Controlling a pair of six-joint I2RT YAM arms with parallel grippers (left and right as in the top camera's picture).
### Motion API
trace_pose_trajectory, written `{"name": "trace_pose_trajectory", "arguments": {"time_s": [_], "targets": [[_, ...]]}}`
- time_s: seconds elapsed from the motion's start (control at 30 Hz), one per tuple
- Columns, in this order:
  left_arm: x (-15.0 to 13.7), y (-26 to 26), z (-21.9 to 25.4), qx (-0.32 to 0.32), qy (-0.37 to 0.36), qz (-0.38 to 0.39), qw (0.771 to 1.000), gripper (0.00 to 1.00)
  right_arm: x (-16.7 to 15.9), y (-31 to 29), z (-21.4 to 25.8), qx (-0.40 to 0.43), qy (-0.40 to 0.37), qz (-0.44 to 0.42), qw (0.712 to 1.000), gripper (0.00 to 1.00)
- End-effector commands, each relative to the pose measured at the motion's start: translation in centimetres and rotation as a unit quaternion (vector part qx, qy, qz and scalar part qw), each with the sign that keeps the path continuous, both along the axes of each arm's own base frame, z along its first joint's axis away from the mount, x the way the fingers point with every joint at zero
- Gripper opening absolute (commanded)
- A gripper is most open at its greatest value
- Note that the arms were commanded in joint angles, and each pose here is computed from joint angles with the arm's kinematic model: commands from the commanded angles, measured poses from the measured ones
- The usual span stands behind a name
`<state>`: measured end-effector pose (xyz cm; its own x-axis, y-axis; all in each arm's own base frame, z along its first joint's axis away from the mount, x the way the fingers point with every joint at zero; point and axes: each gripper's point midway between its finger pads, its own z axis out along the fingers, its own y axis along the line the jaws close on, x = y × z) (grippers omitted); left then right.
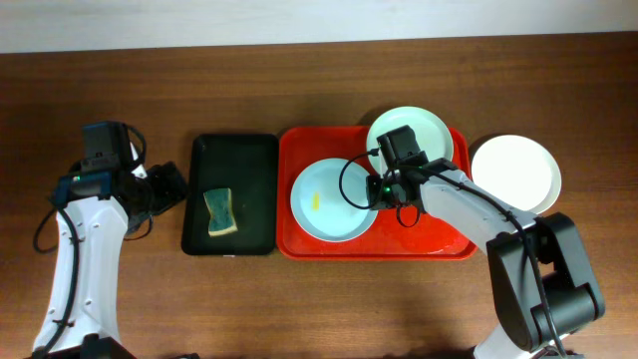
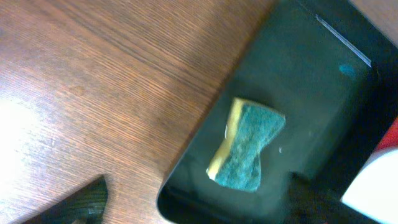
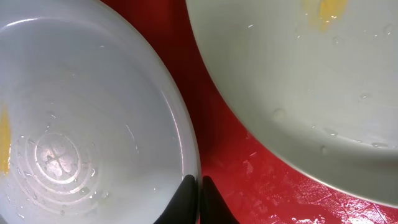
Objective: Clean dirty plates on tray and stack at the side
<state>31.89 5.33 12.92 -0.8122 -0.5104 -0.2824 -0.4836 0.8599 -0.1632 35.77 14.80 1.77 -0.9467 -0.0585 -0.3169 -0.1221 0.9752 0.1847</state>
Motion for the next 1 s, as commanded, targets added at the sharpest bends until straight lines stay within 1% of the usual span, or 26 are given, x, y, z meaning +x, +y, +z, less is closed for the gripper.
{"name": "trace_pose_trajectory", "arguments": {"time_s": [0.0,0.03,0.07,0.27,0.37,0.47,0.5,0.53,0.67,0.7,0.87,0.97], "targets": [[0.0,-2.2,0.6,-0.007,-0.005,-0.081,0.997,0.50,-0.3,0.0,-0.5,0.004,0.006,0.003,1.000,0.05],[0.0,-2.8,0.6,-0.007,-0.003,-0.090,0.996,0.42,-0.3,0.0,-0.5,0.004,0.006,0.002,1.000,0.05],[0.0,-3.2,0.6,-0.007,-0.003,-0.096,0.995,0.38,-0.3,0.0,-0.5,0.004,0.006,0.003,1.000,0.05],[0.1,-5.7,0.4,-0.005,0.014,-0.151,0.988,0.34,-0.3,0.0,-0.5,0.004,0.006,0.003,1.000,0.05],[0.5,-6.5,0.3,-0.008,0.063,-0.189,0.980,0.31,-0.3,0.0,-0.5,0.004,0.006,0.003,1.000,0.06],[1.4,-6.6,-0.3,-0.015,0.104,-0.195,0.975,0.24,-0.3,0.0,-0.5,0.004,0.006,0.002,1.000,0.05],[1.8,-6.6,-0.5,-0.017,0.113,-0.195,0.974,0.24,-0.3,0.0,-0.5,0.004,0.006,0.003,1.000,0.06],[2.1,-6.6,-1.0,-0.019,0.122,-0.194,0.973,0.24,-0.3,0.0,-0.5,0.004,0.006,0.002,1.000,0.06],[2.4,-6.6,-3.2,-0.026,0.151,-0.193,0.969,0.37,-0.3,0.0,-0.5,0.004,0.006,0.003,1.000,0.06],[2.4,-6.6,-3.7,-0.028,0.158,-0.192,0.968,0.38,-0.3,0.0,-0.5,0.004,0.006,0.003,1.000,0.06],[1.5,-6.7,-6.0,-0.038,0.196,-0.190,0.961,0.42,-0.3,0.0,-0.5,0.004,0.006,0.002,1.000,0.06],[1.3,-6.7,-6.7,-0.038,0.198,-0.186,0.962,0.43,-0.3,0.1,-0.4,0.004,0.006,0.003,1.000,0.06]]}}
